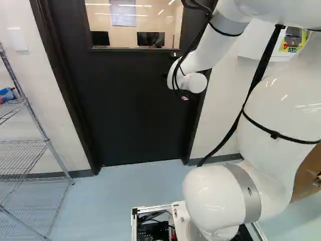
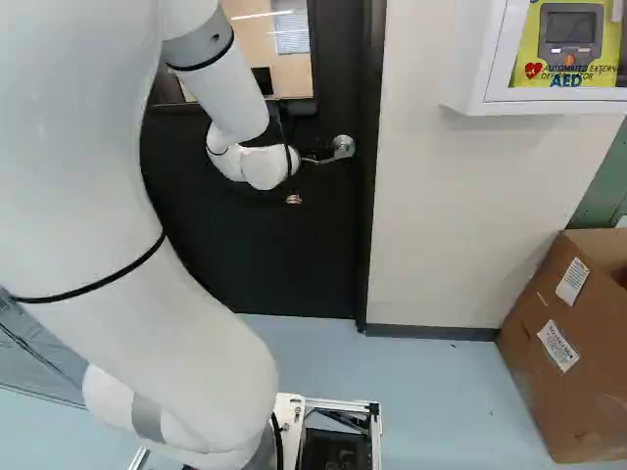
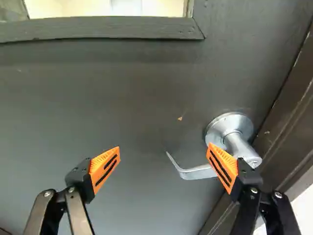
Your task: Open the door and move inside
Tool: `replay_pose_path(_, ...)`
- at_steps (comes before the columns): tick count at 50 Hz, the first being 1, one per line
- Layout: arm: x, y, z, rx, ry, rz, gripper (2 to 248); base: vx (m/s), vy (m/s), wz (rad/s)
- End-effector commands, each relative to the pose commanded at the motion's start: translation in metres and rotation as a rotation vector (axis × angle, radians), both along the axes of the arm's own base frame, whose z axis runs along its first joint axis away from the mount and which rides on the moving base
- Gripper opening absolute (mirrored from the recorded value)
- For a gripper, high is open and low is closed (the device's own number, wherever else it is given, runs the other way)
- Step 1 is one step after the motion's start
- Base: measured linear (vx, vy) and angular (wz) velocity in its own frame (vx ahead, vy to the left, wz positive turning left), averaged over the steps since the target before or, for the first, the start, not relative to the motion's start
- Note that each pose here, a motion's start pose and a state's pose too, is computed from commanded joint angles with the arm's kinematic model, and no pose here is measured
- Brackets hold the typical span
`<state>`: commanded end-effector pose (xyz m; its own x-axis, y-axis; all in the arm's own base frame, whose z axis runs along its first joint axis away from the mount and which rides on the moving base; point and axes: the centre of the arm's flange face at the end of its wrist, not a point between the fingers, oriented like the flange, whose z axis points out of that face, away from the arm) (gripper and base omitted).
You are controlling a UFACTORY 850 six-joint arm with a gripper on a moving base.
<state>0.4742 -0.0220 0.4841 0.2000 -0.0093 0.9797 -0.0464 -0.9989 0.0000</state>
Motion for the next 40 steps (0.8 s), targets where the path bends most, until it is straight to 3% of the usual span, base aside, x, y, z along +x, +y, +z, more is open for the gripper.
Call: replay_pose_path(40,0.004,0.0,-0.043,0.004,0.09,0.0,247,0.0,0.0,0.0)
